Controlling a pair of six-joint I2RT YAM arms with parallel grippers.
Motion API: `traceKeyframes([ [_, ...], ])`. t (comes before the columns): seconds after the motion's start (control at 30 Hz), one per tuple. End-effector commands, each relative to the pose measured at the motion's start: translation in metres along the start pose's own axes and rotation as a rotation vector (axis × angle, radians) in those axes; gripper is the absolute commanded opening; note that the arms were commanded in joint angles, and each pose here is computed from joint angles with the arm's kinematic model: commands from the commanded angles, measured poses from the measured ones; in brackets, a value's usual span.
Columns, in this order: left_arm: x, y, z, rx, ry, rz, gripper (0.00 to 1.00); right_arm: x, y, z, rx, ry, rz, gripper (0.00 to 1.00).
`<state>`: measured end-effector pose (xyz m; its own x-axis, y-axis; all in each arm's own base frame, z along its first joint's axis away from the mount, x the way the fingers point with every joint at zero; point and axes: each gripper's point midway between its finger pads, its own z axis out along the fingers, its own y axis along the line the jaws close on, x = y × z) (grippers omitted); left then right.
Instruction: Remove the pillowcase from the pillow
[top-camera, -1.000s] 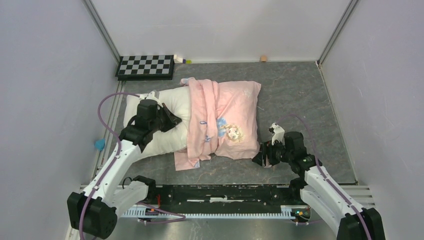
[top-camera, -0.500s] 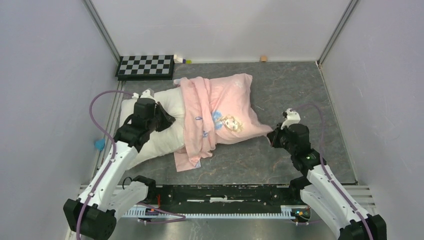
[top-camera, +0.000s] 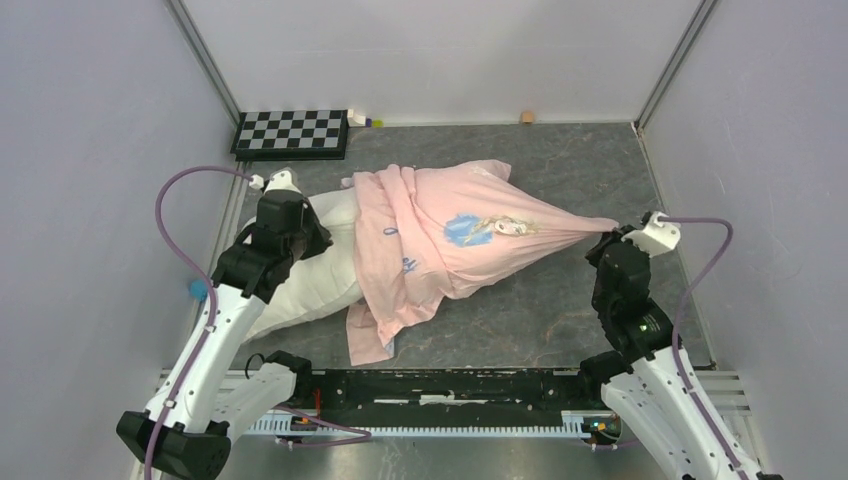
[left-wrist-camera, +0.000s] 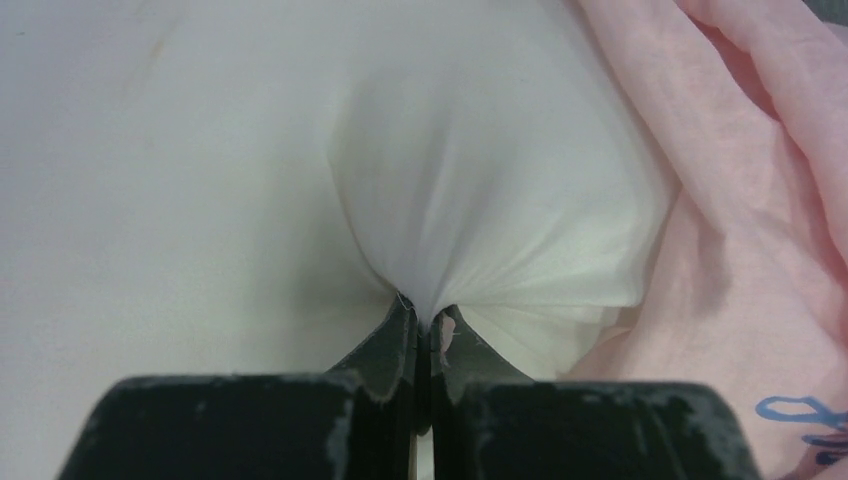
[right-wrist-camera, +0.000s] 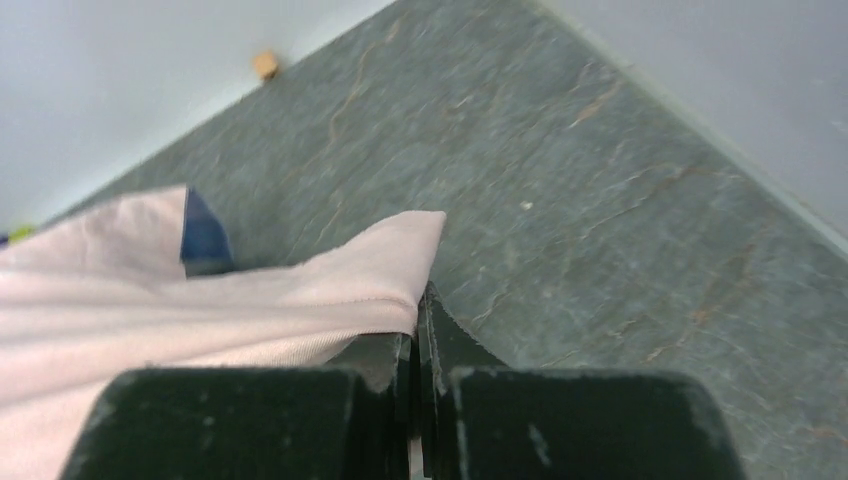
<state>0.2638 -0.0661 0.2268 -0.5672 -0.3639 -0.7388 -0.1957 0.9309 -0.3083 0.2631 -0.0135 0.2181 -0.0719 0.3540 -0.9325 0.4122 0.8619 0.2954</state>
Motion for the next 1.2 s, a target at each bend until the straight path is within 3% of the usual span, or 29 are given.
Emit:
traceKeyframes([
  [0.0, -0.048, 0.05, -0.014, -0.269, -0.209, 0.006, 0.02, -0.057, -0.083, -0.024, 0.426, -0.291, 0.114, 0.0],
  [0.2, -0.066, 0.103, -0.051, -0.56, -0.382, -0.116, 0.02, -0.068, -0.094, -0.035, 0.463, -0.349, 0.167, 0.0],
  [0.47, -0.058, 0.095, -0.047, -0.463, -0.398, -0.135, 0.02, -0.06, -0.081, -0.025, 0.408, -0.311, 0.172, 0.0],
  [0.53, -0.058, 0.1, -0.047, -0.496, -0.402, -0.138, 0.02, -0.061, -0.083, -0.026, 0.417, -0.313, 0.167, 0.0],
  [0.67, -0.067, 0.135, -0.08, -0.706, -0.524, -0.229, 0.02, -0.07, -0.095, -0.035, 0.483, -0.343, 0.169, 0.0],
  [1.17, -0.068, 0.154, -0.115, -0.699, -0.701, -0.356, 0.03, -0.085, -0.101, -0.047, 0.499, -0.394, 0.222, 0.0],
])
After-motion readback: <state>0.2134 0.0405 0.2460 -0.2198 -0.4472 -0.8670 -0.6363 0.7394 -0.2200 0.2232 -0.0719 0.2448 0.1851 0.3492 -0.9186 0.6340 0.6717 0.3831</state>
